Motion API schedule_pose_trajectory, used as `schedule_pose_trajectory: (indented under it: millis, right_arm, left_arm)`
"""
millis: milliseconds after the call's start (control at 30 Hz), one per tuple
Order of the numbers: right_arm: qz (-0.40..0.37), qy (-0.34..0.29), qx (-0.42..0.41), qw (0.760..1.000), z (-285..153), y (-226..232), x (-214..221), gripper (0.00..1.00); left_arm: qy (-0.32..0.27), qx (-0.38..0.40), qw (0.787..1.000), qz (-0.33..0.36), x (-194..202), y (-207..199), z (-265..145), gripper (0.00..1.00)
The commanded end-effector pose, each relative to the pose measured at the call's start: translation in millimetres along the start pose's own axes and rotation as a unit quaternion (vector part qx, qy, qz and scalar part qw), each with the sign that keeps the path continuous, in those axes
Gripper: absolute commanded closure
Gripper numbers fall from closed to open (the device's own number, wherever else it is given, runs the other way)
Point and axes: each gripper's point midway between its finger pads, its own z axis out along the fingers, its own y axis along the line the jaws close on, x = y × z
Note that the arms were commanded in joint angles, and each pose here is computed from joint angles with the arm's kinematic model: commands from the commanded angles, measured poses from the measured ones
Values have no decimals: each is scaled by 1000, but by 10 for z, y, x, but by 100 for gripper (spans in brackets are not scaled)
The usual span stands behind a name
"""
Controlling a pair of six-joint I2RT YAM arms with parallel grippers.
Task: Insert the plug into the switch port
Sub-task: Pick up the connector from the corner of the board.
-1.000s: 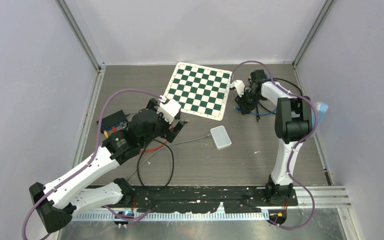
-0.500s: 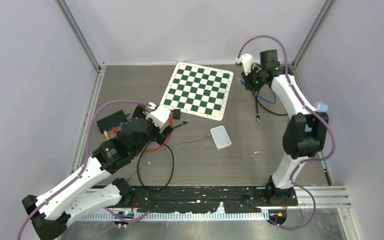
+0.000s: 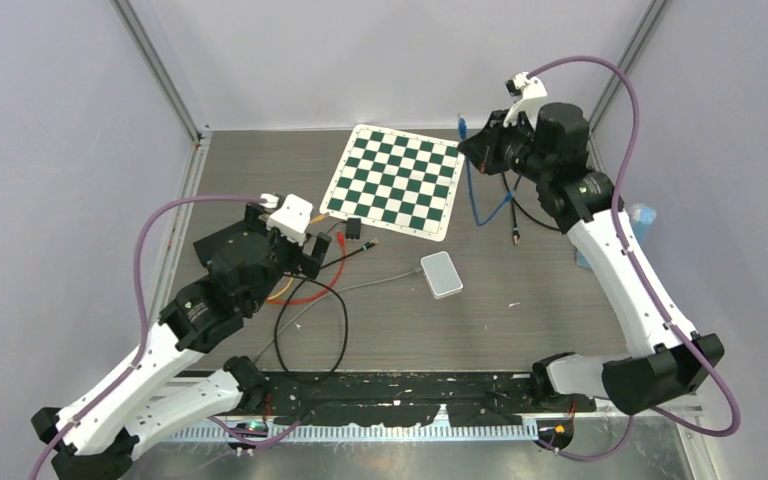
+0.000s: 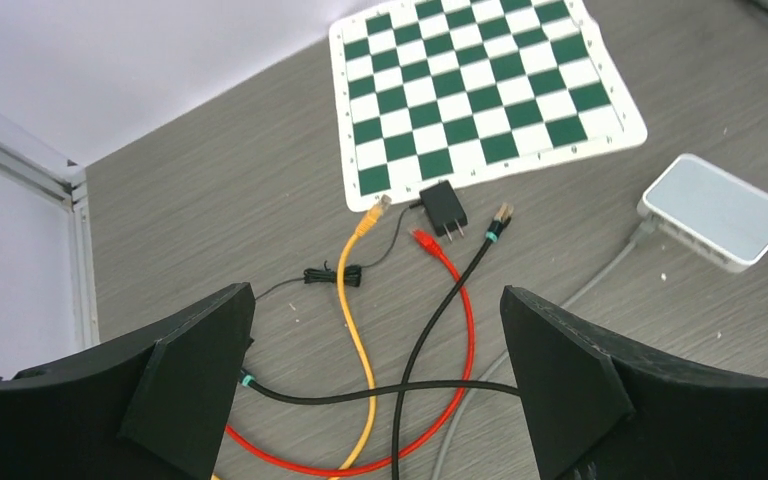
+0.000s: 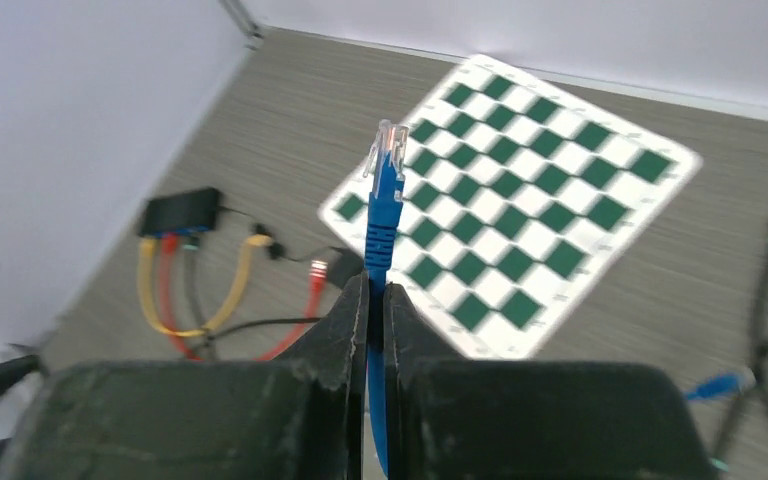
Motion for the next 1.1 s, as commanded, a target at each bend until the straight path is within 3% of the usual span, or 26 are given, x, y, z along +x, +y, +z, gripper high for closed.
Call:
schedule_pose_trajectory:
  millis: [0,133,267,300,333,433,533,600,800,900,1067]
  right_arm:
    - [146,-136,-91,976,-160,663,-618,95]
    - [277,-169,-180,928,-249,1207,-769,95]
    - [387,-170,-190,886,-229,1366,-367,95]
    - [403,-148,-181,885,-179,1374,-24,95]
    - [425,-171,-161,874,-173,1285,11,95]
    - [458,-138,-91,873,-59,1054,871,95]
    - [491,-144,-44,858,-31,772,1372,95]
    - [487,-119,-15,865,-17,649,1766,95]
    - [443,-71,16,893,-34,608,2277,95]
    - [474,-73,21,877,-63,546,2439,95]
    - [485,-68,34,871,-104,490,2538,95]
  left_arm:
    - [-39,-17,997,-63,-295,196,-227,3]
    - [-31,-26,997,-67,-311,312,-368,2]
    - [-34,-9,997,-67,-302,272,-422,1]
    - [-32,3,997,-65,-289,223,-413,1]
    - [-26,18,998,-62,-261,155,-386,0]
    - [-2,76,995,-68,-171,-118,-291,4]
    - [19,144,987,-73,-47,-456,-159,10]
    - [26,178,980,-84,32,-660,-45,12]
    - [22,252,958,-135,100,-1153,243,16]
    - [28,280,951,-126,152,-1418,411,19]
    - [53,321,943,-74,385,-1916,569,20]
